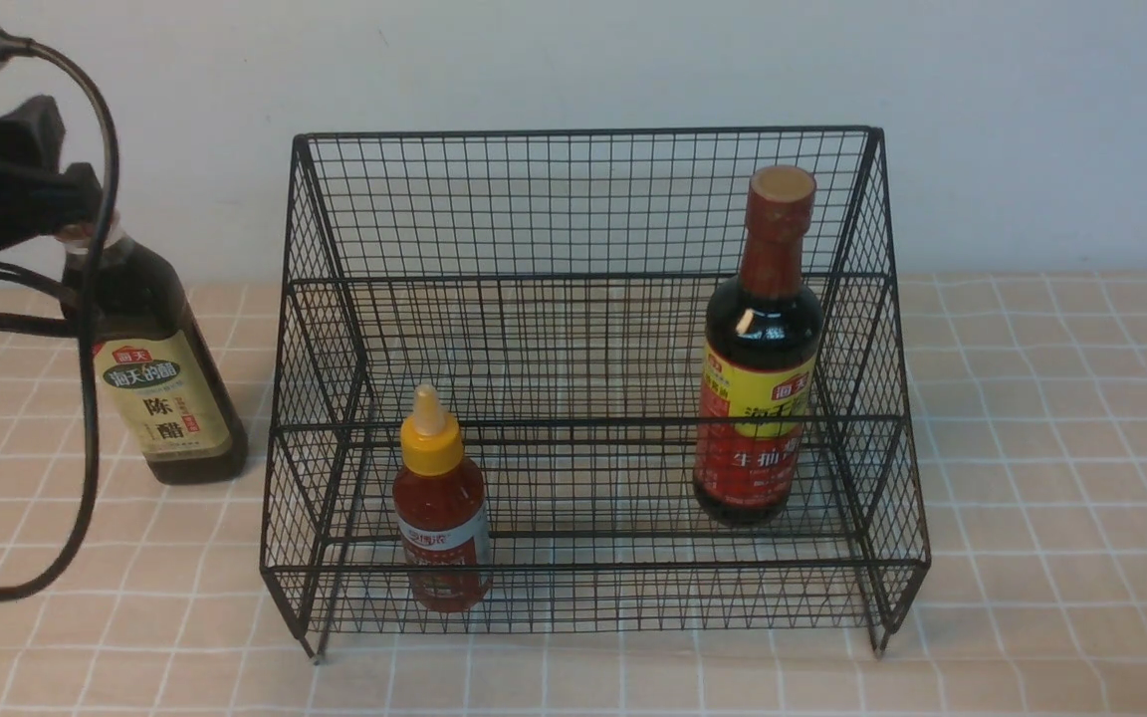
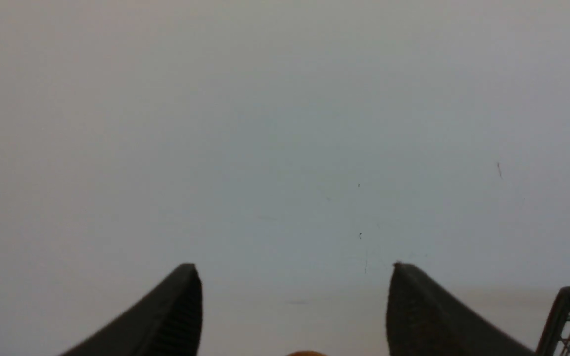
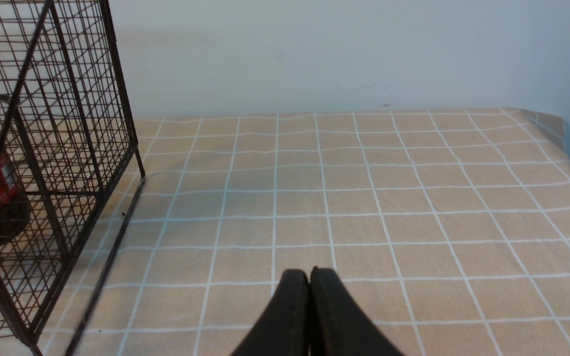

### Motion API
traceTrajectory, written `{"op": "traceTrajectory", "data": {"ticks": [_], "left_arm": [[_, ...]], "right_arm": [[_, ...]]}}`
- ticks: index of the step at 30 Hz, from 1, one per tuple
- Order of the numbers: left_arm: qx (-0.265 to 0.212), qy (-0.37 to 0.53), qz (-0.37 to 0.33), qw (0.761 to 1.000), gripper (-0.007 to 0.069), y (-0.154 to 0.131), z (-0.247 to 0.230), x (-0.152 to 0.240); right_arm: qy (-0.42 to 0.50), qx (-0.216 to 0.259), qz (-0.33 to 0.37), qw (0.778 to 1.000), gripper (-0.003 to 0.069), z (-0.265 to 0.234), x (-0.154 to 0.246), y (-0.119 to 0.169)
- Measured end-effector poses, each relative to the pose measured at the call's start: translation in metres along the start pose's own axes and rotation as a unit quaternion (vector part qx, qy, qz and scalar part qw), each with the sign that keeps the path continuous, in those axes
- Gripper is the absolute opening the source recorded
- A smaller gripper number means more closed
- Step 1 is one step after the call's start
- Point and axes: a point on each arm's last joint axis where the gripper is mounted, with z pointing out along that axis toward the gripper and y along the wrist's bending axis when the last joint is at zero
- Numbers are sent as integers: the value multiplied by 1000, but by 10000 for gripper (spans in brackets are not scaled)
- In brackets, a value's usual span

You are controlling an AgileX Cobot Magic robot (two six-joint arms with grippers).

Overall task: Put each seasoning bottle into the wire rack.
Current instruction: Use the left arm to grab the condiment bottle closest to it, then use the left arm to put the condiment bottle back on the shelf

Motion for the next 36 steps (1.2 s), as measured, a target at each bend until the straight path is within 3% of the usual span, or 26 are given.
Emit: {"op": "traceTrajectory", "data": {"ticks": [4, 17, 19, 23, 31, 36], "left_arm": [[6, 19, -6, 1000, 538, 1, 19, 12], [4, 68, -9, 998, 539, 2, 46, 50], [4, 74, -9, 997, 514, 2, 47, 54], [5, 75, -10, 997, 300, 1, 48, 55], [5, 98, -1, 995, 304, 0, 40, 34], [2, 73, 1, 997, 304, -1, 27, -16]], "right_arm": [[0, 0, 0, 1000, -15, 0, 0, 0], [0, 0, 0, 1000, -15, 0, 0, 0], [0, 0, 0, 1000, -15, 0, 0, 0], [0, 0, 0, 1000, -15, 0, 0, 0], [0, 0, 0, 1000, -15, 0, 0, 0], [0, 0, 0, 1000, -15, 0, 0, 0]]}}
